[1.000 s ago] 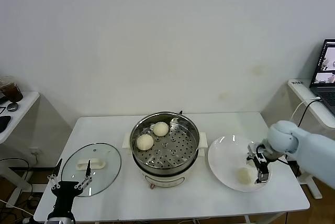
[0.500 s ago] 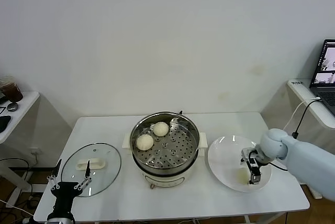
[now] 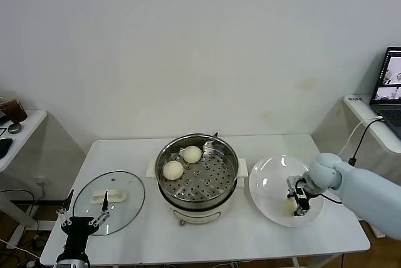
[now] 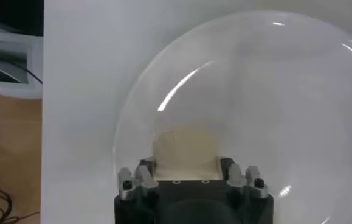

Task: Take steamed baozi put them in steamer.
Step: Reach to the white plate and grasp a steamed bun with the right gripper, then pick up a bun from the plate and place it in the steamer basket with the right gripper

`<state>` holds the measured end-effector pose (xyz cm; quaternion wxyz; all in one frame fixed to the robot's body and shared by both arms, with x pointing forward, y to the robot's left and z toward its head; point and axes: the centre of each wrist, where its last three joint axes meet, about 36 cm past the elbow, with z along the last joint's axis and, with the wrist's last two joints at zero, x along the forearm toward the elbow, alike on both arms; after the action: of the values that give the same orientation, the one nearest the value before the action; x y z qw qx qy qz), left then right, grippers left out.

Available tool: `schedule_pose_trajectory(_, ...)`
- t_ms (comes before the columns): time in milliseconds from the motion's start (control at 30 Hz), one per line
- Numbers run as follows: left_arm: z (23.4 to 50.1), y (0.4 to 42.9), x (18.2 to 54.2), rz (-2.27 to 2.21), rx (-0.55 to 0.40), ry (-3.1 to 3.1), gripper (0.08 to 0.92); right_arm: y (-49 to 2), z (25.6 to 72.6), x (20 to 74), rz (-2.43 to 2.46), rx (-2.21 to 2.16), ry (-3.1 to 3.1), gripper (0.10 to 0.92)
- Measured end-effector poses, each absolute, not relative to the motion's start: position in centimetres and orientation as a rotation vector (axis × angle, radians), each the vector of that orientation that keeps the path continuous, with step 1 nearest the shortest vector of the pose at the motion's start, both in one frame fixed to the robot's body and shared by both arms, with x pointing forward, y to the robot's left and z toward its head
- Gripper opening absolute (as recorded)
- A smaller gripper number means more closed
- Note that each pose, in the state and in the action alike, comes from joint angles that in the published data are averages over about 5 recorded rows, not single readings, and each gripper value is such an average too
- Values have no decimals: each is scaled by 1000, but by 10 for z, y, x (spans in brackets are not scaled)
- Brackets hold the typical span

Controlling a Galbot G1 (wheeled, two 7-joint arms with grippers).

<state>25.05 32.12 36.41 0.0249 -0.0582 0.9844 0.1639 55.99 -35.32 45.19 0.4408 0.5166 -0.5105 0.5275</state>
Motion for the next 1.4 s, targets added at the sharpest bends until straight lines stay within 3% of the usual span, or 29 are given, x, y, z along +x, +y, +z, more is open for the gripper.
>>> schedule_pose_trajectory(433,364,323,250,500,-181,3045,823,-350,496,578,1311,1324,-1262,501)
schedule_pose_trajectory(800,365,323,251,490,-180,3040,823,-335,607,622,1399,1429,-1298,501)
schedule_pose_trajectory(1067,365,323,251,487,-183,3037,823,-269,680,637,1581,1638,-1288,511)
schedule_pose_trajectory(1400,368,325,250,487,-210,3029,823,-146,679,638,1835,1943,-1027,522)
